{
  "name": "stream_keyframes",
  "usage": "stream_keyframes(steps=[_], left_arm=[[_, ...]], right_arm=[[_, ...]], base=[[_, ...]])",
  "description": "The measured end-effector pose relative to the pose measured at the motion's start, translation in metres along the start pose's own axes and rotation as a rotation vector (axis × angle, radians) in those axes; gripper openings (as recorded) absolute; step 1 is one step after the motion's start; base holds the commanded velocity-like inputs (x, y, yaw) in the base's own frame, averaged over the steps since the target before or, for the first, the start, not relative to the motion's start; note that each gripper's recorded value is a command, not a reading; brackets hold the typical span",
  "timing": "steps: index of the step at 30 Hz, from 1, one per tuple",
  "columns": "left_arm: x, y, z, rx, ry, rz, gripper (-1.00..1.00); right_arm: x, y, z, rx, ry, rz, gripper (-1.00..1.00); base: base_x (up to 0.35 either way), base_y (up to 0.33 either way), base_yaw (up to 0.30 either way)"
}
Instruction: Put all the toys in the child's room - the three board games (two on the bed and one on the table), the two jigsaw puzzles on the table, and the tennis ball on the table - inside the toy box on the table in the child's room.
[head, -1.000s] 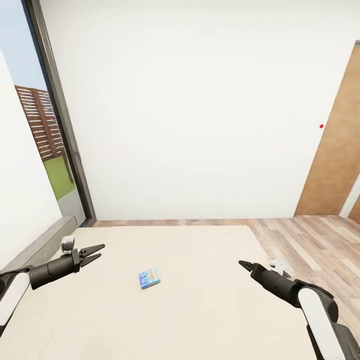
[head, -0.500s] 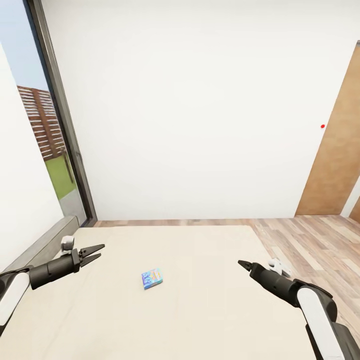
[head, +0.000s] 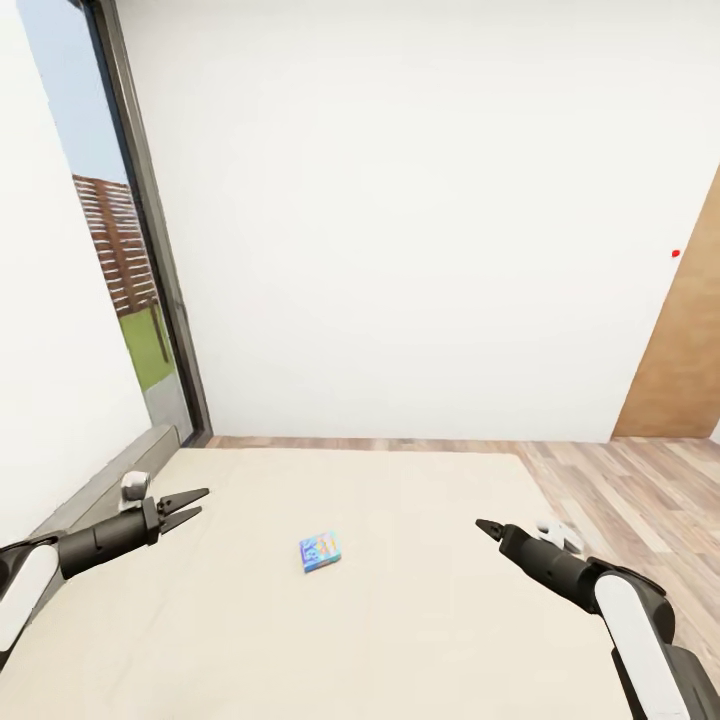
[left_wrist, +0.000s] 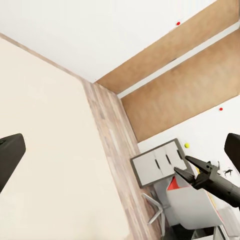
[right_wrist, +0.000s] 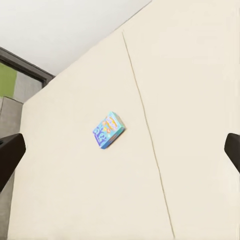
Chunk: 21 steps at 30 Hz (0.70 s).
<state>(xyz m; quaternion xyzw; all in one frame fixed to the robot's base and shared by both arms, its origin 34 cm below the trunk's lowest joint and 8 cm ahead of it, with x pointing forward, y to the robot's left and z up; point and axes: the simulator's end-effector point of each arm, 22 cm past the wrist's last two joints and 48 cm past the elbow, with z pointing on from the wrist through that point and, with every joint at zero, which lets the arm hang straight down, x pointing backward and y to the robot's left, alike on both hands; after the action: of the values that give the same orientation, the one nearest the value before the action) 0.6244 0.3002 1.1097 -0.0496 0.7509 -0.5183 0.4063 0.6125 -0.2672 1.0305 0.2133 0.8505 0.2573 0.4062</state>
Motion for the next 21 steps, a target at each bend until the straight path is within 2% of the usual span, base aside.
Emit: stream_keyframes(steps=[21], left_arm=[[-0.0048,0.0007,-0.0031,-0.002,-0.015,0.0,1.0]], right_arm=[[-0.0001,0.0006,-0.0001,-0.002,0.0,0.0,1.0]], base=[[-0.003,0.002,0.016]])
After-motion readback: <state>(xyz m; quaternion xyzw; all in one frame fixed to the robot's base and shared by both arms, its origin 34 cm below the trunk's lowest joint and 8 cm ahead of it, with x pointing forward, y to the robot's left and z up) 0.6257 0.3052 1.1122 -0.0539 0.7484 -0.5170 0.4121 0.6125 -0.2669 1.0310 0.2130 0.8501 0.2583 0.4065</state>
